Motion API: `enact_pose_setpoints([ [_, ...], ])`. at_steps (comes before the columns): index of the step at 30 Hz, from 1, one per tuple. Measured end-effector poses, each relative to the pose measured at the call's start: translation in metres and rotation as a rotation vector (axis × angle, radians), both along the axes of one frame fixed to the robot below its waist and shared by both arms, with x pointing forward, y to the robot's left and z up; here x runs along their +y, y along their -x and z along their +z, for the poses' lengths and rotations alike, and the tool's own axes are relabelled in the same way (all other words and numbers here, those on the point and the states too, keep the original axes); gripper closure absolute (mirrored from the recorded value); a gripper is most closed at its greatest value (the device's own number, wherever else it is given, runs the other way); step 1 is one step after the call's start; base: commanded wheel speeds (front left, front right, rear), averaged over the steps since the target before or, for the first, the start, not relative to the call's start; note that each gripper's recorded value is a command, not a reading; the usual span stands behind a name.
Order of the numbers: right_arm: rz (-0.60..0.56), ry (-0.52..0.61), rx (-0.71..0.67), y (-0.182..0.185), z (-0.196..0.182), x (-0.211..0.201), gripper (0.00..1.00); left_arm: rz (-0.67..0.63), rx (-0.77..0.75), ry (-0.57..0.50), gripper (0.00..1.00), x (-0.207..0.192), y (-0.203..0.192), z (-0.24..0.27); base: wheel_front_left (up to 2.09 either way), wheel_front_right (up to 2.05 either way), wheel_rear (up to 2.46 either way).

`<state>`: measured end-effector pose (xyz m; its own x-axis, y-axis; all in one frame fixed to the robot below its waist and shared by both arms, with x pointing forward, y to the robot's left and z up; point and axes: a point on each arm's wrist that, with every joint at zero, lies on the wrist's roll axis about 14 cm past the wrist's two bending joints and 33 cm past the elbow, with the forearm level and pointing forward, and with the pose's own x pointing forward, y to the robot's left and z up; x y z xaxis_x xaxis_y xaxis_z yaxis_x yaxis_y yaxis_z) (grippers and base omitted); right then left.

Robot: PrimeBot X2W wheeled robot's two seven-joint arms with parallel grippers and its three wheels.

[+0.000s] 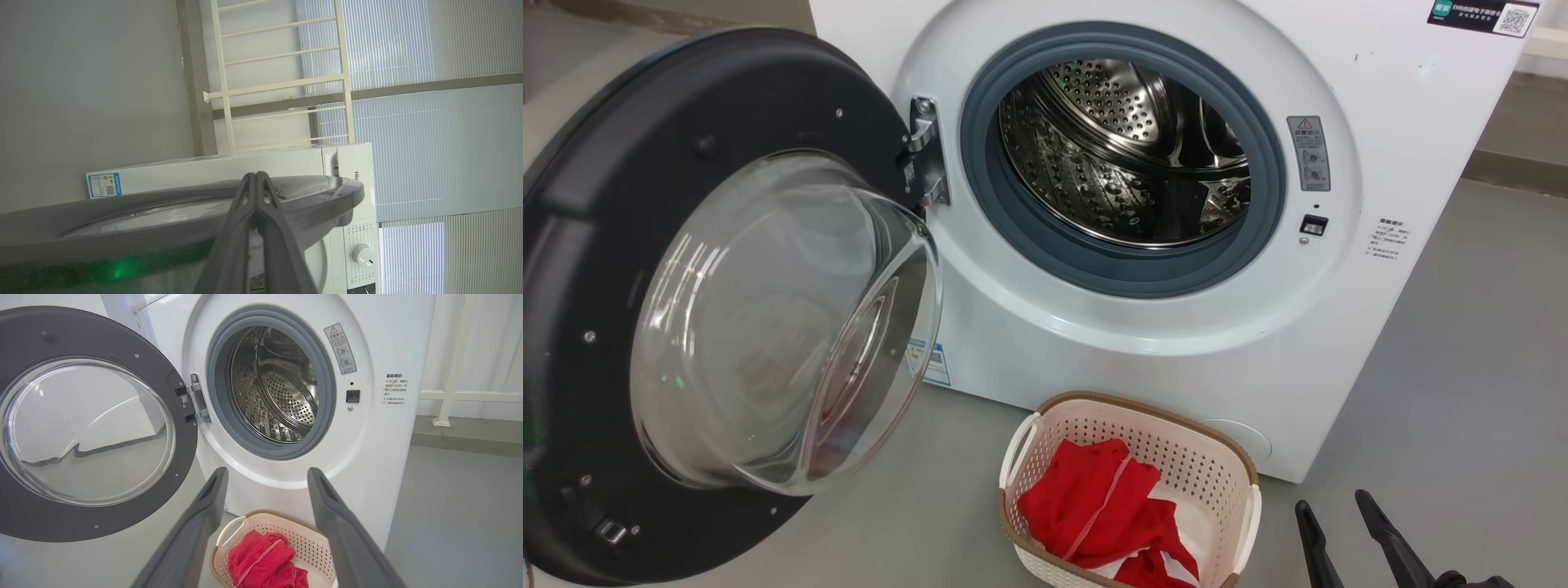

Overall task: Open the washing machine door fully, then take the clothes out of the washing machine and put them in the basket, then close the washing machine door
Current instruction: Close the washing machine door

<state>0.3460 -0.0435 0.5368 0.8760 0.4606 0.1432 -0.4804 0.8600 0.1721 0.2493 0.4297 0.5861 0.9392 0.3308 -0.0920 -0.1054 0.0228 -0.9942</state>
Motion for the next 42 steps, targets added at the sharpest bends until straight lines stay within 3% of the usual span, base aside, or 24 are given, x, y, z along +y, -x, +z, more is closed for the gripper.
enact_pose_setpoints([
  [15,-0.013,-0.009,0.006,0.000,-0.003,-0.004,0.00,-0.076,-0.003,-0.018,1.00,-0.029,-0.003,0.005,0.00,0.00,0.00],
  [22,-0.025,-0.019,0.019,-0.001,-0.008,-0.007,0.00,-0.284,0.025,0.097,1.00,-0.102,-0.031,-0.022,0.00,0.00,0.00],
  [42,-0.053,-0.029,0.026,-0.002,-0.011,-0.016,0.00,-0.428,-0.066,-0.006,1.00,-0.151,-0.030,0.018,0.00,0.00,0.00],
])
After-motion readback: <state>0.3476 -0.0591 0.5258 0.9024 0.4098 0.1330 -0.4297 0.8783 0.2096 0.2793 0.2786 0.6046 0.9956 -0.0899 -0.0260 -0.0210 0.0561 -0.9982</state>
